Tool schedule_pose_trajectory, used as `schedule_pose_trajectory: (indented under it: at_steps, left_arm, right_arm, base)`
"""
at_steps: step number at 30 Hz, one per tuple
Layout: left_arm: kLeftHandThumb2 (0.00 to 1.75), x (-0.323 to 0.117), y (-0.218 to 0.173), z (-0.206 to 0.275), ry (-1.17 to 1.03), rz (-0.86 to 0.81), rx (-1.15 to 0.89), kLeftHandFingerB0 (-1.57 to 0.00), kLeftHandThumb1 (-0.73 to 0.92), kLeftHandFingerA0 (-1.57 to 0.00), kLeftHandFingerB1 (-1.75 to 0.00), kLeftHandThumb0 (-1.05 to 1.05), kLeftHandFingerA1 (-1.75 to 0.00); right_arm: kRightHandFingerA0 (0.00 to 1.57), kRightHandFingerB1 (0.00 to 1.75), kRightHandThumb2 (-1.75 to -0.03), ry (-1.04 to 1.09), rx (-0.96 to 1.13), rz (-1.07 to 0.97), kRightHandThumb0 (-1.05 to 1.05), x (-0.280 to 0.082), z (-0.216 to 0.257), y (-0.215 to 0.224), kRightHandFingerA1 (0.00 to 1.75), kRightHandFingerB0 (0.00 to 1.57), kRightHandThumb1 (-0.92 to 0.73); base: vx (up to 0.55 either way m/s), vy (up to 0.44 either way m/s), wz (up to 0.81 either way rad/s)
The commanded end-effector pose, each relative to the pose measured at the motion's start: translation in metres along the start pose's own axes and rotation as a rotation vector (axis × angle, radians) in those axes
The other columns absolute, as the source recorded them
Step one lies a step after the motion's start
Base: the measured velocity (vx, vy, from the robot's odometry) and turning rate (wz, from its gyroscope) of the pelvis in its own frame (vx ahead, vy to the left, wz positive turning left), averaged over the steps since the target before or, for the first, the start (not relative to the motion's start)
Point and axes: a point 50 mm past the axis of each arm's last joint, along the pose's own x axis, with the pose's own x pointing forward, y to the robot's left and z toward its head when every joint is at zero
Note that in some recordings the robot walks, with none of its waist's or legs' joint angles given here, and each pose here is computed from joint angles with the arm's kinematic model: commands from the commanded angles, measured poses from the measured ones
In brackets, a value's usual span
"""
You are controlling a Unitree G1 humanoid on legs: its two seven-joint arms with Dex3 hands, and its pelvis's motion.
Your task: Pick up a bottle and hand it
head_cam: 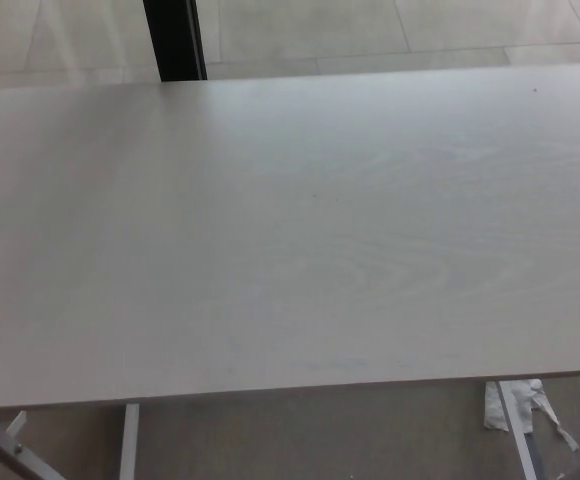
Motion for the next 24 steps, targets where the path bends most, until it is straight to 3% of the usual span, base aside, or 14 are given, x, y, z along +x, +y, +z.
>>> schedule_pose_trajectory:
  at_steps: [1, 2, 3, 4, 5, 10, 12, 13, 16, 19, 20, 21, 22, 24]
  left_arm:
    - [0.89, -0.010, 0.011, -0.096, 0.228, -0.040, -0.051, -0.26, 0.48, -0.42, -0.54, -0.69, -0.75]
    - [0.57, -0.011, 0.011, -0.094, 0.223, -0.046, -0.038, -0.37, 0.60, -0.41, -0.49, -0.63, -0.77]
    - [0.91, -0.011, 0.010, -0.094, 0.223, -0.069, 0.014, -0.25, 0.46, -0.42, -0.54, -0.64, -0.73]
    - [0.91, -0.010, 0.010, -0.093, 0.219, -0.070, 0.012, -0.25, 0.46, -0.42, -0.54, -0.64, -0.73]
    - [0.57, -0.009, 0.010, -0.094, 0.222, -0.084, 0.033, -0.38, 0.61, -0.41, -0.47, -0.64, -0.74]
    - [0.58, -0.010, 0.012, -0.098, 0.213, -0.112, 0.024, -0.35, 0.62, -0.42, -0.50, -0.64, -0.77]
    - [0.58, -0.010, 0.013, -0.097, 0.209, -0.123, 0.024, -0.39, 0.63, -0.41, -0.47, -0.64, -0.76]
    - [0.92, -0.009, 0.013, -0.097, 0.211, -0.125, 0.025, -0.26, 0.48, -0.43, -0.54, -0.65, -0.73]
    - [0.92, -0.009, 0.014, -0.096, 0.201, -0.132, 0.028, -0.28, 0.50, -0.40, -0.54, -0.72, -0.73]
    - [0.61, -0.008, 0.009, -0.094, 0.151, -0.140, 0.039, -0.35, 0.63, -0.37, -0.46, -0.70, -0.74]
    - [0.93, -0.006, 0.008, -0.092, 0.136, -0.135, -0.011, -0.29, 0.51, -0.41, -0.52, -0.74, -0.72]
    - [0.88, -0.003, 0.006, -0.087, 0.107, -0.114, -0.135, -0.25, 0.48, -0.39, -0.53, -0.73, -0.74]
    - [0.57, 0.000, 0.004, -0.075, 0.048, -0.116, -0.261, -0.24, 0.58, -0.23, -0.49, -0.61, -0.84]
    - [0.57, 0.002, 0.004, -0.059, -0.025, -0.105, -0.247, -0.22, 0.58, -0.35, -0.49, -0.68, -0.86]
  right_arm:
    - [1.18, 0.62, -0.83, -0.028, 0.068, -0.057, -0.64, -0.002, 0.003, -0.028, 1.19, 0.37, -0.40]
    - [1.17, 0.60, -0.57, -0.037, 0.068, -0.050, -0.63, -0.001, 0.005, -0.026, 1.15, 0.41, -0.55]
    - [1.14, 0.60, -0.57, -0.038, 0.069, -0.048, -0.64, -0.001, 0.005, -0.026, 1.10, 0.40, -0.55]
    - [1.14, 0.60, -0.57, -0.042, 0.072, -0.049, -0.64, -0.001, 0.006, -0.026, 1.10, 0.40, -0.55]
    - [1.16, 0.61, -0.57, -0.040, 0.075, -0.049, -0.64, -0.001, 0.006, -0.026, 1.27, 0.41, -0.54]
    - [1.13, 0.65, -0.57, -0.036, 0.048, -0.054, -0.64, -0.001, 0.005, -0.028, 0.86, 0.39, -0.56]
    - [1.15, 0.66, -0.56, -0.031, 0.057, -0.056, -0.64, -0.001, 0.004, -0.028, 1.12, 0.42, -0.56]
    - [1.13, 0.65, -0.57, -0.030, 0.055, -0.056, -0.64, -0.001, 0.004, -0.028, 1.00, 0.41, -0.56]
    - [1.14, 0.66, -0.57, -0.037, 0.065, -0.049, -0.65, -0.001, 0.004, -0.028, 1.08, 0.41, -0.55]
    - [1.12, 0.64, -0.57, -0.047, 0.069, -0.050, -0.65, -0.001, 0.007, -0.030, 0.92, 0.40, -0.55]
    - [1.10, 0.63, -0.57, -0.048, 0.061, -0.040, -0.65, -0.001, 0.007, -0.030, 1.06, 0.38, -0.55]
    - [1.15, 0.63, -0.57, -0.049, 0.025, -0.042, -0.66, -0.001, 0.007, -0.031, 1.15, 0.38, -0.57]
    - [1.11, 0.64, -0.87, -0.045, 0.035, -0.043, -0.65, 0.000, 0.009, -0.031, 0.98, 0.37, -0.41]
    - [1.15, 0.65, -0.86, -0.045, 0.037, -0.044, -0.67, 0.001, 0.010, -0.030, 1.02, 0.38, -0.41]
  base:
    - [0.00, 0.000, 0.00]
    - [0.00, 0.000, 0.00]
    - [0.00, 0.000, 0.00]
    - [0.00, 0.000, 0.00]
    - [0.00, 0.000, 0.00]
    - [0.00, 0.000, 0.00]
    - [0.00, 0.000, 0.00]
    - [0.00, 0.000, 0.00]
    - [0.00, 0.000, 0.00]
    - [0.00, 0.000, 0.00]
    - [0.00, 0.000, 0.00]
    - [0.00, 0.000, 0.00]
    - [0.00, 0.000, 0.00]
    - [0.00, 0.000, 0.00]
